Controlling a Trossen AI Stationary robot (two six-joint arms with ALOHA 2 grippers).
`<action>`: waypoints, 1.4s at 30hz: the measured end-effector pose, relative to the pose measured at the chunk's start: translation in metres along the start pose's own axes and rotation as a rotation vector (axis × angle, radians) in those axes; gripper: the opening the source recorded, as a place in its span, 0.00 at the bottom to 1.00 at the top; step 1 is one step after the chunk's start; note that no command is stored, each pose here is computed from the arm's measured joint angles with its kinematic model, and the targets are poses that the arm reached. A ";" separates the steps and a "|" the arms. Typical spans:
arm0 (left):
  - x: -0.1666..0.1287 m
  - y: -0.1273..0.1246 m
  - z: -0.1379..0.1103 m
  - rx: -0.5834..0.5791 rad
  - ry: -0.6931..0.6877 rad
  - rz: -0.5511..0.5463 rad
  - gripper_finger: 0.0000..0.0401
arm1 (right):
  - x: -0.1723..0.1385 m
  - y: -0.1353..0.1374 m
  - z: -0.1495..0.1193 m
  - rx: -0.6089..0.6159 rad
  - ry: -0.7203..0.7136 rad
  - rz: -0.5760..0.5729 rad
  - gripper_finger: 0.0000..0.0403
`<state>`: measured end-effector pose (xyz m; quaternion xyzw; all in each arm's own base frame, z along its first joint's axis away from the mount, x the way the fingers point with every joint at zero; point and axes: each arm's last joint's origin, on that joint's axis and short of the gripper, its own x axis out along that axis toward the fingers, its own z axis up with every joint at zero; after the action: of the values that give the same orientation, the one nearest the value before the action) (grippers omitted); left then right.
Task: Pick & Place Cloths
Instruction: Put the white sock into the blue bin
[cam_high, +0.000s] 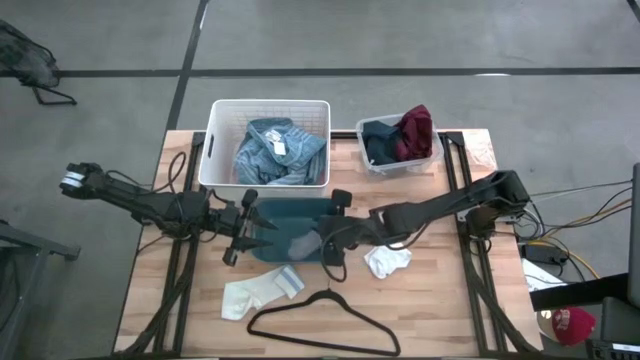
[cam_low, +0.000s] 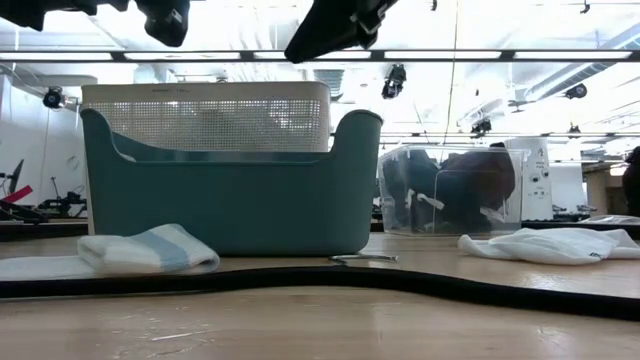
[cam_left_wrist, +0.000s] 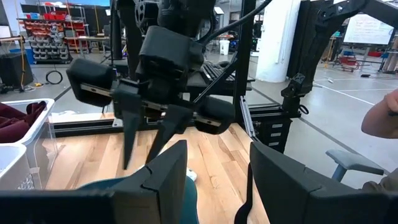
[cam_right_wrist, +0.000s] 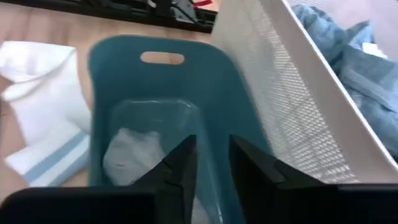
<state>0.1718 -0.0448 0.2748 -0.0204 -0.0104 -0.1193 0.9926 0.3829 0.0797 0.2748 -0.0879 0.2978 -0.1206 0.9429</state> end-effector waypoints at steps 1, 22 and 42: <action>0.001 0.000 0.000 0.000 0.003 0.000 0.45 | 0.000 0.000 0.000 0.000 0.000 -0.012 0.23; 0.003 0.000 -0.004 -0.044 0.025 0.002 0.45 | -0.054 0.020 -0.067 0.266 0.639 -0.016 0.57; 0.012 0.000 -0.017 -0.111 0.125 -0.012 0.45 | -0.044 0.026 -0.167 0.482 0.933 -0.130 0.64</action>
<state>0.1835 -0.0485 0.2578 -0.0680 0.0580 -0.1267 0.9879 0.2547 0.1015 0.1574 0.1761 0.6433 -0.2702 0.6943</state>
